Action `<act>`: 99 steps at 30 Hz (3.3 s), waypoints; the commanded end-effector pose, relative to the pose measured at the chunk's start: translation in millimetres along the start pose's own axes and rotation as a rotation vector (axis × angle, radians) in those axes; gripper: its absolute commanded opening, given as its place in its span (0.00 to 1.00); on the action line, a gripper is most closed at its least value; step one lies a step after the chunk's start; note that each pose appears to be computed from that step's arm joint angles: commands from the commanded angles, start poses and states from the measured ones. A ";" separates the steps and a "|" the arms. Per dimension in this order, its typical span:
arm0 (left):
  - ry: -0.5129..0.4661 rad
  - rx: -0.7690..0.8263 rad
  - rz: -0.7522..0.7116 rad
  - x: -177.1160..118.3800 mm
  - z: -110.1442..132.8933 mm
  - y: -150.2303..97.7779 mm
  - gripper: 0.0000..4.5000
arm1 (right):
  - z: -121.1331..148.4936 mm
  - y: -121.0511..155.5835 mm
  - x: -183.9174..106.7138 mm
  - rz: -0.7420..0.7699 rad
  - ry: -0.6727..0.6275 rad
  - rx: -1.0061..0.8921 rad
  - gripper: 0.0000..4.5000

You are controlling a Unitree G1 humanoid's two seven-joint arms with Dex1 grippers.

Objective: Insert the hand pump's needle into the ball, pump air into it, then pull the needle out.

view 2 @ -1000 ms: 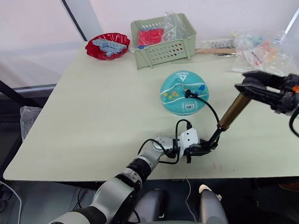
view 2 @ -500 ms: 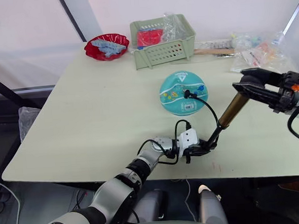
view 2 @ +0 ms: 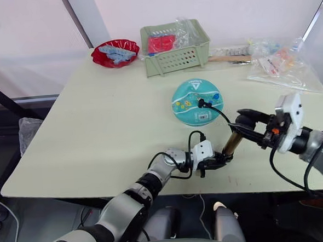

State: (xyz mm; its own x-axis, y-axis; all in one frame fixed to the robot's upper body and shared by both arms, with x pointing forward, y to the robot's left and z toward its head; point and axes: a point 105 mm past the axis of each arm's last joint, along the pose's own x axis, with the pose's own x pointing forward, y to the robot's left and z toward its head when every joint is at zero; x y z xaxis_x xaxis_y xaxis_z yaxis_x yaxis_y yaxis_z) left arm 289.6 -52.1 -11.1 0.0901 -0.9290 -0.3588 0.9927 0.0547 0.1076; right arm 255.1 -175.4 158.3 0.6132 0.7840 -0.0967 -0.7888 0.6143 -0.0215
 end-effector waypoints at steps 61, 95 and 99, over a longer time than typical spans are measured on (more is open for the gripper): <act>0.111 -0.111 -0.047 -7.8 -38.3 -18.9 0.25 | -35.7 0.9 9.1 -0.082 0.168 0.025 0.46; 0.115 -0.111 -0.046 -7.7 -36.5 -15.7 0.25 | 161.9 -12.2 -50.0 -0.003 -0.178 -0.095 0.46; 0.114 -0.111 -0.046 -7.2 -36.4 -16.2 0.25 | 140.2 -13.9 -43.0 -0.010 -0.115 -0.080 0.46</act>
State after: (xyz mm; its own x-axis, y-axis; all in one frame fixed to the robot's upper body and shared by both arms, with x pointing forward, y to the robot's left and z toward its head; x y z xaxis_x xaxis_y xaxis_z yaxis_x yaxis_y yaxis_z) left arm 292.3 -53.5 -2.6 0.0765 -0.9389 -0.3356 0.9932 0.0421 0.1087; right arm 251.2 -200.5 284.3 0.5965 0.8017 -0.0376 -0.8025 0.5966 -0.0102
